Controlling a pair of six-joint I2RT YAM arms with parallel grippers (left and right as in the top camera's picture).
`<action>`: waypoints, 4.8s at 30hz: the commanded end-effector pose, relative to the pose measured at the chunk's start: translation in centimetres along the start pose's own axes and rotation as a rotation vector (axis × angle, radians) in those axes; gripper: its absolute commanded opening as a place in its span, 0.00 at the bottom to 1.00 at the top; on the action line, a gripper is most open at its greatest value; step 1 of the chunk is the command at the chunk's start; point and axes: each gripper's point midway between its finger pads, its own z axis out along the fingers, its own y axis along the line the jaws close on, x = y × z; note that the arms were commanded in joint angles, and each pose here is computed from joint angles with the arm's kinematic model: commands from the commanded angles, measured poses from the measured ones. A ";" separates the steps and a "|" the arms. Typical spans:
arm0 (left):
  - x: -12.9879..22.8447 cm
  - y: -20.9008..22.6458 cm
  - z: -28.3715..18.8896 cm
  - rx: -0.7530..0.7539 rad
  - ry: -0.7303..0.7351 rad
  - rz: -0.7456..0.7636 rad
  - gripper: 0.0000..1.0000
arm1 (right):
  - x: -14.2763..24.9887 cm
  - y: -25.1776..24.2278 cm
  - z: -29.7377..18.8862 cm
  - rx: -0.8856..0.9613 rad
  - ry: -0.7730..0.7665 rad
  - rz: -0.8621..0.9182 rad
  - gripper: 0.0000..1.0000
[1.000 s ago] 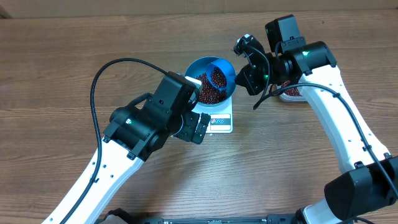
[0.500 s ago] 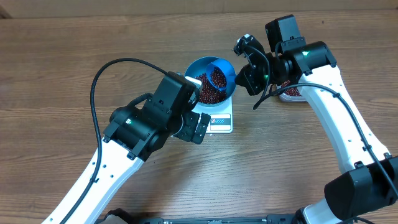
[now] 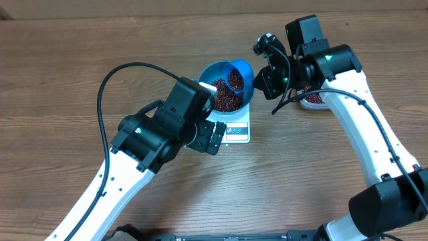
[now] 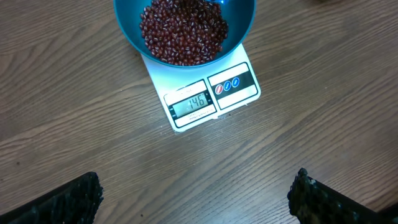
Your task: Scoop item into bowl and weigh 150g on scale
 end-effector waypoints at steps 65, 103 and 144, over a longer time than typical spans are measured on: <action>-0.1 0.1 -0.2 0.002 -0.006 -0.016 1.00 | -0.6 0.9 -1.7 0.001 -0.024 -0.072 0.04; -0.1 0.1 -0.2 0.002 -0.006 -0.016 0.99 | -0.4 1.5 -1.7 -0.020 -0.015 -0.097 0.04; -0.1 0.1 -0.2 0.002 -0.006 -0.016 1.00 | -0.4 1.4 -1.7 -0.019 -0.017 -0.068 0.04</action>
